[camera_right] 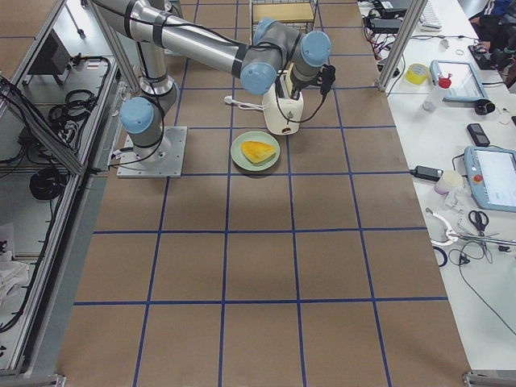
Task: Press toaster with right arm
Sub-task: 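Move the right gripper outward and down beside the toaster's lever side, then lower the right gripper onto the toaster's side lever, then press the toaster lever down with the right gripper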
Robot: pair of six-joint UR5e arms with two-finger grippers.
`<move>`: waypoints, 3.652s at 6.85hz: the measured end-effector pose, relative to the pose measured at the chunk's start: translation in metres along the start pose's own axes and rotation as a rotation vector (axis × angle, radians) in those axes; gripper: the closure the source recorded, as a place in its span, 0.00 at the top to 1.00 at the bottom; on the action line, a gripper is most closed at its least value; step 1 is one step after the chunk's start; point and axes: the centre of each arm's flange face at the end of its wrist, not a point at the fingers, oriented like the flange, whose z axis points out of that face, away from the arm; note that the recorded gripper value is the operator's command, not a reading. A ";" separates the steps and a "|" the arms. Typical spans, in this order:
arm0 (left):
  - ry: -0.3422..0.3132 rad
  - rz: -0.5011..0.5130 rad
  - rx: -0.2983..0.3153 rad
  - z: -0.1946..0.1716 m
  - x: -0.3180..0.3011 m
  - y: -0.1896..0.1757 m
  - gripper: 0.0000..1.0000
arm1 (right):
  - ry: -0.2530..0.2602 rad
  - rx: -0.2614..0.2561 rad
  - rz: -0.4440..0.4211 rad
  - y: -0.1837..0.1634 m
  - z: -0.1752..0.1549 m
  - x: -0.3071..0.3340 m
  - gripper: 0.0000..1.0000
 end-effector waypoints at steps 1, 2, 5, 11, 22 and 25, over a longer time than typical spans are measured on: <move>0.000 0.000 0.000 0.000 0.000 0.000 1.00 | -0.071 -0.004 -0.010 -0.007 0.012 0.017 0.00; 0.001 0.000 0.000 0.000 0.000 0.000 1.00 | -0.112 -0.003 -0.013 -0.013 0.018 0.030 0.00; 0.001 0.000 0.000 0.000 0.000 0.000 1.00 | -0.114 -0.001 -0.015 -0.017 0.025 0.045 0.00; 0.000 0.000 0.000 0.000 0.000 0.000 1.00 | -0.006 -0.013 -0.183 -0.012 0.052 0.070 0.00; 0.000 0.000 0.000 0.000 0.000 0.000 1.00 | -0.074 -0.002 -0.255 -0.015 0.059 0.065 0.00; 0.000 0.000 0.000 0.000 0.000 0.000 1.00 | -0.072 -0.003 -0.256 -0.016 0.060 0.066 0.00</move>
